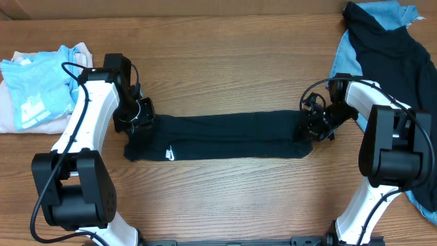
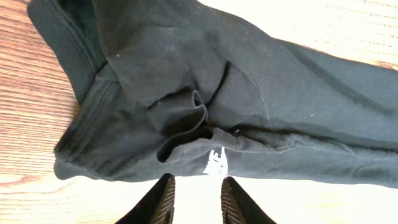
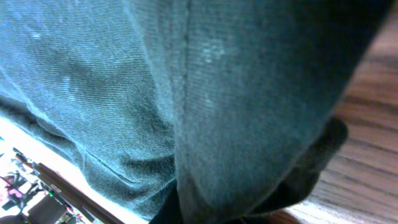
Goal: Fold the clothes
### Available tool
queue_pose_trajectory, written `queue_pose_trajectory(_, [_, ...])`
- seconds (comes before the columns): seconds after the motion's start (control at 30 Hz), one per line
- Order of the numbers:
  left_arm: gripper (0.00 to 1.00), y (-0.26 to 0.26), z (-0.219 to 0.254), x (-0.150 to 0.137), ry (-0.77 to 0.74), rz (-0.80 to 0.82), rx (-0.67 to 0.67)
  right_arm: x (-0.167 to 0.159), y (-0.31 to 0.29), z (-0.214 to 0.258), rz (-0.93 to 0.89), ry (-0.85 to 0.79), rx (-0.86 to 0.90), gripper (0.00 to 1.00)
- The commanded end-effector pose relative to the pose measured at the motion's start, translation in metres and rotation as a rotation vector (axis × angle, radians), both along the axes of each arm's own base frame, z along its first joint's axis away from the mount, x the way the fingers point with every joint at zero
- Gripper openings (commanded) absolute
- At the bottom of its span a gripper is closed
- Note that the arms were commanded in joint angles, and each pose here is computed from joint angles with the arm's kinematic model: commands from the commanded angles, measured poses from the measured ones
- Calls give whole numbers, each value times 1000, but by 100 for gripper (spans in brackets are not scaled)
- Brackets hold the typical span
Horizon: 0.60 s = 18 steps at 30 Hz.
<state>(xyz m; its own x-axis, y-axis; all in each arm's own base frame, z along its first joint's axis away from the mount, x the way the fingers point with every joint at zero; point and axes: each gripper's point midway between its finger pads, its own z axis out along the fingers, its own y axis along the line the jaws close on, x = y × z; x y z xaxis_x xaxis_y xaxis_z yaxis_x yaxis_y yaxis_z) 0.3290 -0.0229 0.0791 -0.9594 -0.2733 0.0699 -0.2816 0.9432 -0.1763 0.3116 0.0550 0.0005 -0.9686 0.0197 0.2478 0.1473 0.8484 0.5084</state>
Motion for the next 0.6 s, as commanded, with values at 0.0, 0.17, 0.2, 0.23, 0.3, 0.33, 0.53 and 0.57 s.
queue_pose_trajectory(0.0, [26,5,9,8,-48,-8,19,6,-8,-10,-13,0,-51,4])
queue_pose_trajectory(0.17, [26,13,9,11,-60,3,48,32,-47,5,-67,-13,-292,4])
queue_pose_trajectory(0.2, [26,15,8,11,-59,6,52,38,-55,11,-80,-19,-338,4])
queue_pose_trajectory(0.23, [27,18,8,11,-58,11,62,44,-63,18,-92,-25,-386,4])
queue_pose_trajectory(0.3, [27,26,8,9,-51,20,87,57,-81,35,-118,-45,-486,4])
queue_pose_trajectory(0.33, [27,29,7,8,-48,24,99,61,-86,43,-122,-56,-517,4])
queue_pose_trajectory(0.53, [28,35,7,7,-42,31,122,77,-88,89,-119,-102,-547,4])
queue_pose_trajectory(0.57, [29,35,7,7,-43,31,122,77,-84,93,-109,-104,-544,4])
